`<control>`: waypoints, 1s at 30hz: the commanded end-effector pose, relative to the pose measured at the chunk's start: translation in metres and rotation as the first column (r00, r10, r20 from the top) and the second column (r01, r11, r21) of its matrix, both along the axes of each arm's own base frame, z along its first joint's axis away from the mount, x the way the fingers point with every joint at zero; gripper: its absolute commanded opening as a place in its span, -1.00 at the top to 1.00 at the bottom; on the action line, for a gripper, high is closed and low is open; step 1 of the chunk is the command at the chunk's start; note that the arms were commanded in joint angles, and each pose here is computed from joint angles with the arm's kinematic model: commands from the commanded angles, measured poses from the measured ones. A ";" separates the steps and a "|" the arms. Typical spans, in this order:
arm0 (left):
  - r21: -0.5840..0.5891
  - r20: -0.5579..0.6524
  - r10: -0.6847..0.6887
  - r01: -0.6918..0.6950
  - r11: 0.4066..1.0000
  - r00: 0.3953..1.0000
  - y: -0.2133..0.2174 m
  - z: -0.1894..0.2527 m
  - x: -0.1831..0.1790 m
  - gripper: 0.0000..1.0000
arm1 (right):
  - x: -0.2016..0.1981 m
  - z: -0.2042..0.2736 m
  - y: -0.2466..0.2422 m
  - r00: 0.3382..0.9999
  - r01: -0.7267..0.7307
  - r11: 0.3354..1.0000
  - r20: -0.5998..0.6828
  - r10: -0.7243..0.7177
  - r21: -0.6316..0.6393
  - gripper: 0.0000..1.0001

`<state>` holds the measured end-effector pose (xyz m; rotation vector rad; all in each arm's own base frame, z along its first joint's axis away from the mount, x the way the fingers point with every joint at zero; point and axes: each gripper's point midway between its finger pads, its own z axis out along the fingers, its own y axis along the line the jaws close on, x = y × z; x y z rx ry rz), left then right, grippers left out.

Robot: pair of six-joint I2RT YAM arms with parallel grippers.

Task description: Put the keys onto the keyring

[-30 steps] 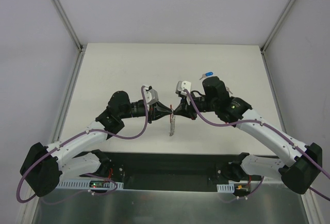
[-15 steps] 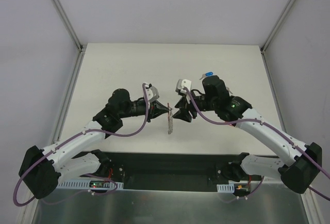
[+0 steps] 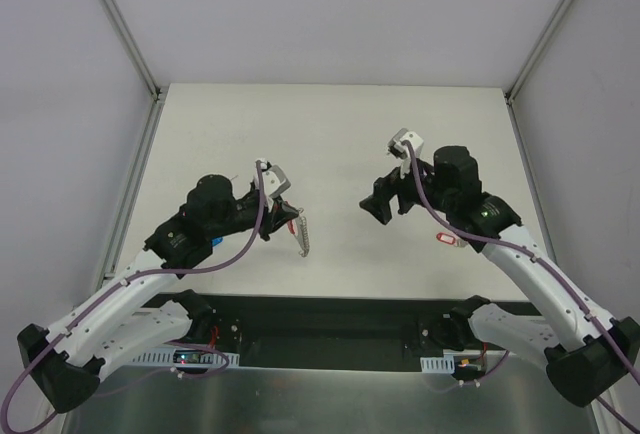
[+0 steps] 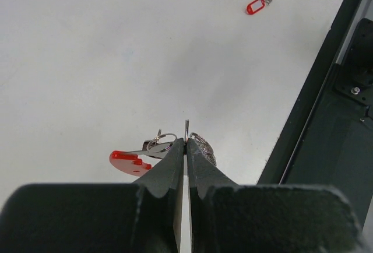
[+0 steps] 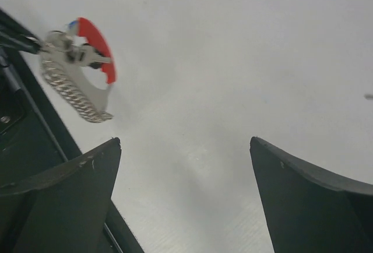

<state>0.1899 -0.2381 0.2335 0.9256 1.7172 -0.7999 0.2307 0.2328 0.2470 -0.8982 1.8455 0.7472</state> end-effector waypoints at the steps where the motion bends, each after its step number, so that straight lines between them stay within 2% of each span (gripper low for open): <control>1: 0.040 0.031 0.045 -0.046 0.998 0.998 0.022 0.013 -0.001 1.00 | 0.028 -0.025 -0.051 0.934 0.338 0.941 -0.111 -0.338 -0.026 -0.92; 3: 0.055 0.035 0.048 -0.050 0.997 0.998 0.026 0.011 -0.001 1.00 | 0.031 -0.038 -0.072 0.887 0.431 0.900 -0.158 -0.435 -0.056 -0.92; 6: 0.079 0.063 0.059 -0.064 0.995 0.996 0.033 0.009 0.001 1.00 | 0.034 -0.061 -0.111 0.767 0.584 0.805 -0.253 -0.589 -0.104 -0.92; 10: 0.093 0.090 0.087 -0.095 0.991 0.992 0.042 0.005 0.004 1.00 | 0.031 -0.092 -0.165 0.545 0.754 0.630 -0.357 -0.759 -0.187 -0.92; 13: 0.098 0.106 0.104 -0.114 0.989 0.989 0.047 0.002 0.004 1.00 | 0.027 -0.111 -0.190 0.400 0.819 0.522 -0.415 -0.817 -0.237 -0.96; 15: 0.102 0.112 0.118 -0.129 0.986 0.987 0.051 0.000 0.005 1.00 | 0.026 -0.122 -0.199 0.338 0.833 0.481 -0.435 -0.834 -0.274 -0.98; 20: 0.108 0.133 0.156 -0.171 0.979 0.979 0.058 -0.001 0.007 1.00 | 0.029 -0.136 -0.212 0.275 0.846 0.429 -0.430 -0.860 -0.318 -0.94; 23: 0.113 0.150 0.186 -0.204 0.972 0.971 0.063 0.000 0.011 1.00 | 0.045 -0.133 -0.215 0.304 0.847 0.440 -0.405 -0.862 -0.300 -0.98; 25: 0.117 0.157 0.207 -0.226 0.967 0.966 0.067 -0.001 0.013 1.00 | 0.065 -0.122 -0.218 0.348 0.853 0.452 -0.362 -0.865 -0.262 -0.87; 27: 0.119 0.161 0.215 -0.236 0.965 0.963 0.069 -0.001 0.014 1.00 | 0.081 -0.123 -0.220 0.364 0.843 0.469 -0.362 -0.858 -0.264 -0.84; 28: 0.122 0.164 0.218 -0.239 0.963 0.962 0.069 -0.002 0.014 1.00 | 0.097 -0.112 -0.220 0.394 0.840 0.488 -0.350 -0.850 -0.239 -0.83; 30: 0.126 0.167 0.222 -0.244 0.962 0.961 0.070 -0.003 0.015 1.00 | 0.112 -0.125 -0.219 0.385 0.821 0.506 -0.397 -0.833 -0.266 -0.75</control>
